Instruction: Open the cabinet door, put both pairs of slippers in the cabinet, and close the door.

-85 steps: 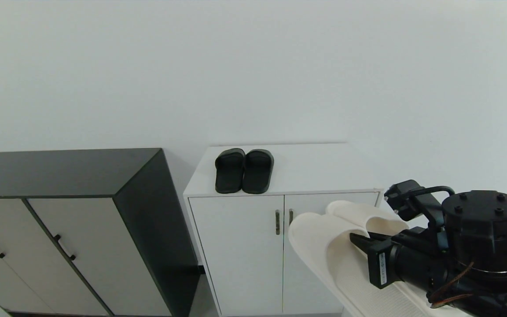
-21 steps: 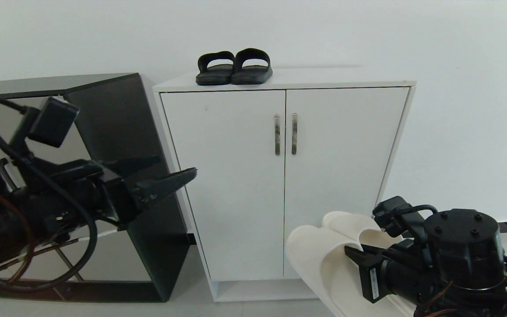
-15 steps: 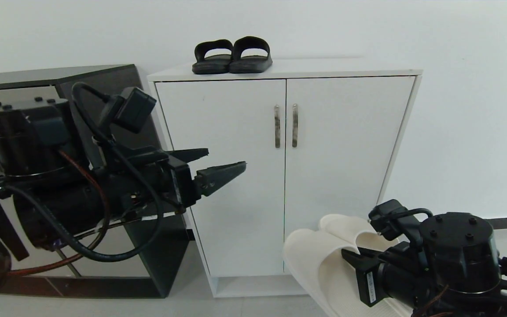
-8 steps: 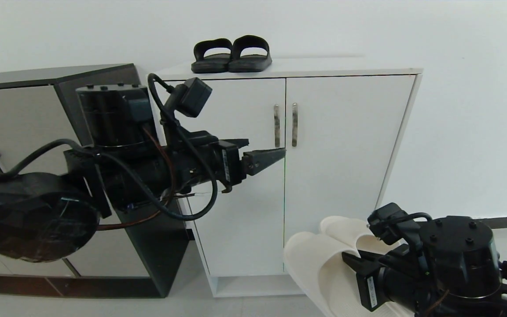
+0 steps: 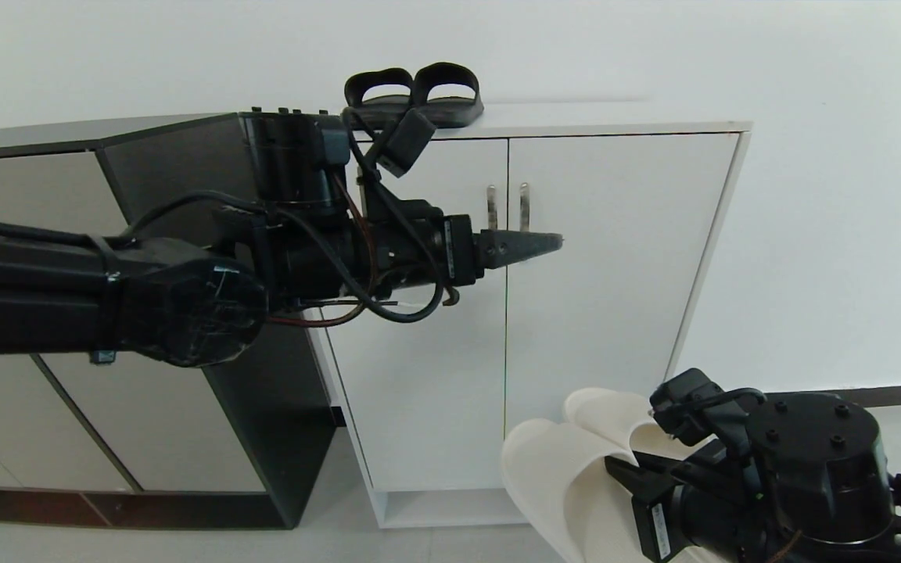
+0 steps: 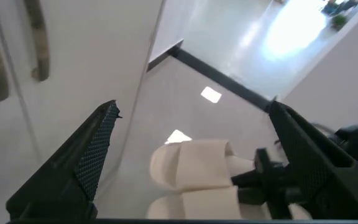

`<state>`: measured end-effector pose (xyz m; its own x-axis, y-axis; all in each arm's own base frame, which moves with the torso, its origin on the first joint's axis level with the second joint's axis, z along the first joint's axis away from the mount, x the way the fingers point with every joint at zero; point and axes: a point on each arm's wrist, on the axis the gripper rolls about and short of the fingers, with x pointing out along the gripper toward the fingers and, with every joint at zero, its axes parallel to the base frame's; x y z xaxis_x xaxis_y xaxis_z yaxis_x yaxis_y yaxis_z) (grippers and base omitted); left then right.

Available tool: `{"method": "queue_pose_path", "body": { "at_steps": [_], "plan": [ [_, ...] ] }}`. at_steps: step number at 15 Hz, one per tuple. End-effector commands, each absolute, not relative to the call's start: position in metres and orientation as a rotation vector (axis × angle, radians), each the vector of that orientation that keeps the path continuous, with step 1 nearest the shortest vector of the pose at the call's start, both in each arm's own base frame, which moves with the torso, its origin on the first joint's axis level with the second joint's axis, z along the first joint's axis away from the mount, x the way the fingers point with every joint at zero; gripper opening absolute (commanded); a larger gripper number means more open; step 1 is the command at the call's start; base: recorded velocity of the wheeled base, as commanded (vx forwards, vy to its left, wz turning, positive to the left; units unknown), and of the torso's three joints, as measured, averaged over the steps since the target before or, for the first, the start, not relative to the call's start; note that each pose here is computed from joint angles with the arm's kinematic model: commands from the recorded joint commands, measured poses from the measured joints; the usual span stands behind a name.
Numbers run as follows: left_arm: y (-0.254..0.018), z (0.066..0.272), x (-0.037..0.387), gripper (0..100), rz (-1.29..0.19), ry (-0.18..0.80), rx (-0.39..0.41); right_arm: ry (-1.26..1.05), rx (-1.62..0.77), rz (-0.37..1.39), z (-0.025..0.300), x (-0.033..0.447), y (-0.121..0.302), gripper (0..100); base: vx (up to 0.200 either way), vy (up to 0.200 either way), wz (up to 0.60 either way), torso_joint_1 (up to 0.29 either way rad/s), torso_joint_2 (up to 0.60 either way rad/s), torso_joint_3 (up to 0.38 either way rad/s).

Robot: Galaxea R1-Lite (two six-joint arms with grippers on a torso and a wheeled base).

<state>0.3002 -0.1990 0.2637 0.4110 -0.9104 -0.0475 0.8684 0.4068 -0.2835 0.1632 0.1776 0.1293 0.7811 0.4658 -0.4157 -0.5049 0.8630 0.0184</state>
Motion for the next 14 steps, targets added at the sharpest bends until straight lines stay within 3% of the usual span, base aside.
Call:
{"method": "queue_pose_path", "body": {
  "at_steps": [1, 7, 14],
  "plan": [
    [-0.213, 0.262, 0.325, 100, -1.149, 0.223, -0.286, 0.424, -0.094, 0.528, 0.129, 0.163, 0.178, 0, 0.0, 0.0, 0.0, 0.0, 0.0, 0.0],
    [-0.237, 0.247, 0.356, 100, -1.118, 0.206, -0.284, 0.441, -0.099, 0.524, 0.125, 0.165, 0.178, 0, 0.0, 0.0, 0.0, 0.0, 0.0, 0.0],
    [-0.233, 0.254, 0.37, 100, -0.986, 0.146, -0.29, 0.428, -0.091, 0.524, 0.126, 0.165, 0.179, 0, 0.0, 0.0, 0.0, 0.0, 0.0, 0.0]
  ]
}}
